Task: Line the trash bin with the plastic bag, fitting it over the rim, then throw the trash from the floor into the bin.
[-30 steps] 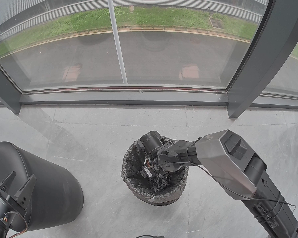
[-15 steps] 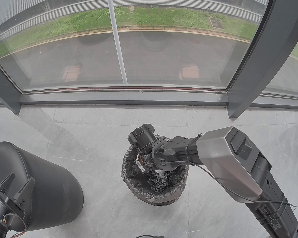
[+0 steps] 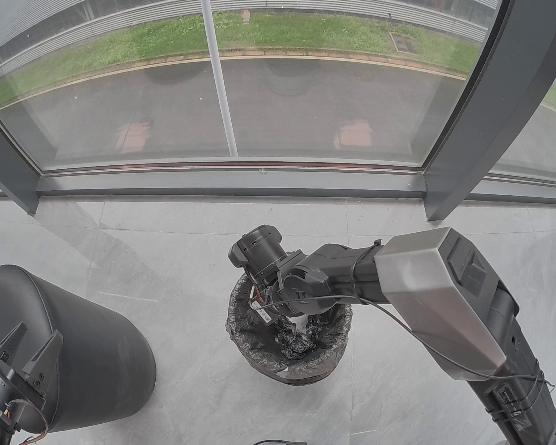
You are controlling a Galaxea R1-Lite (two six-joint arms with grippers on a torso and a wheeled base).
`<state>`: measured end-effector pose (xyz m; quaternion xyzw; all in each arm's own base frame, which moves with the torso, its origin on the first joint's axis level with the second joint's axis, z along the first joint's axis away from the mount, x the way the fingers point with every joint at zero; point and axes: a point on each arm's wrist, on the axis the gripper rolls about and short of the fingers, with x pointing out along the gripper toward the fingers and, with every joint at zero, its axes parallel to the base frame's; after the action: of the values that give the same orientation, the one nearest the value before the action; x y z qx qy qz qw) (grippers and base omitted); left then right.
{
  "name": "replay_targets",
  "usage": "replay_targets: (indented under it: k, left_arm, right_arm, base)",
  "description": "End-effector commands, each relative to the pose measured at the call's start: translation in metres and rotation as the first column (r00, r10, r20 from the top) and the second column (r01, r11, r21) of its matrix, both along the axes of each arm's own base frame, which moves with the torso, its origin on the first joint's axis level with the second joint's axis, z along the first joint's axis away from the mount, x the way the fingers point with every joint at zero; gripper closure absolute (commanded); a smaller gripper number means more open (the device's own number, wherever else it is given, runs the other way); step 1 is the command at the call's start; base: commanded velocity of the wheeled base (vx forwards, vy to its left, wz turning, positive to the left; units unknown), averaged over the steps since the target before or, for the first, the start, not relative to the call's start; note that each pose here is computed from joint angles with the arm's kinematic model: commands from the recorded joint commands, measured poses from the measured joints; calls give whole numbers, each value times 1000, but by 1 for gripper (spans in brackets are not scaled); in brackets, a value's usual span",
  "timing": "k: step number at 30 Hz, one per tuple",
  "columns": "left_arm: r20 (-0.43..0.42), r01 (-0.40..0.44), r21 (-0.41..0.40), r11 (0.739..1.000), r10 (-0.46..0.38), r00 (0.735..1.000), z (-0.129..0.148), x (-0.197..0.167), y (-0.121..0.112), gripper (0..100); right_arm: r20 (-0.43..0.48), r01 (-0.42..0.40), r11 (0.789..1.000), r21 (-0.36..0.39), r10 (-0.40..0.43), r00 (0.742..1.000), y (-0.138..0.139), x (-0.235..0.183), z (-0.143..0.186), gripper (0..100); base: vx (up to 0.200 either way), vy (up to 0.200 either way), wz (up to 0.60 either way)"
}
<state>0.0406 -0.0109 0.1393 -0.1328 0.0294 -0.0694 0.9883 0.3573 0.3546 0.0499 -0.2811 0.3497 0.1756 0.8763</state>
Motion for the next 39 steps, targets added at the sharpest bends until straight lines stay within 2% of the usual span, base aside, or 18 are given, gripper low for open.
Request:
replay_targets:
  k: [1, 10, 11, 21, 25, 28, 32, 39]
  left_arm:
    - [1, 0, -1, 1000, 0, 1000, 0, 0, 0, 0]
    - [1, 0, -1, 1000, 0, 1000, 0, 0, 0, 0]
    - [4, -2, -2, 1000, 2, 1000, 0, 0, 0, 0]
    - [6, 0, -9, 1000, 0, 1000, 1, -2, 1, 0]
    - [5, 0, -17, 1000, 1, 1000, 1, -2, 1, 0]
    - [3, -1, -16, 1000, 1, 1000, 1, -2, 1, 0]
    - [2, -1, -16, 1000, 1, 1000, 1, -2, 1, 0]
    - [0, 1, -18, 1000, -1, 1000, 0, -2, 1, 0]
  right_arm:
    - [22, -2, 1000, 21, 2, 1000, -3, -6, 30, 0]
    - [37, 23, 1000, -2, -23, 999, -4, -6, 28, 0]
    - [36, 22, 1000, -4, -22, 999, -4, -6, 27, 100]
    - [2, 31, 999, -13, -31, 1000, 4, -10, 6, 100]
    - [-25, 32, 998, -47, -33, 999, 4, -11, -8, 100]
    - [-62, 43, 994, -97, -49, 997, 0, -11, -20, 100]
    - [-86, 56, 990, -126, -67, 994, -6, -5, -35, 100]
    - [-108, 83, 987, -138, -98, 989, -18, 9, -56, 100]
  base:
    - [0, 0, 0]
    - [0, 0, 0]
    - [0, 0, 0]
    - [0, 0, 0]
    - [0, 0, 0]
    - [0, 0, 0]
    - [0, 0, 0]
    - [0, 0, 0]
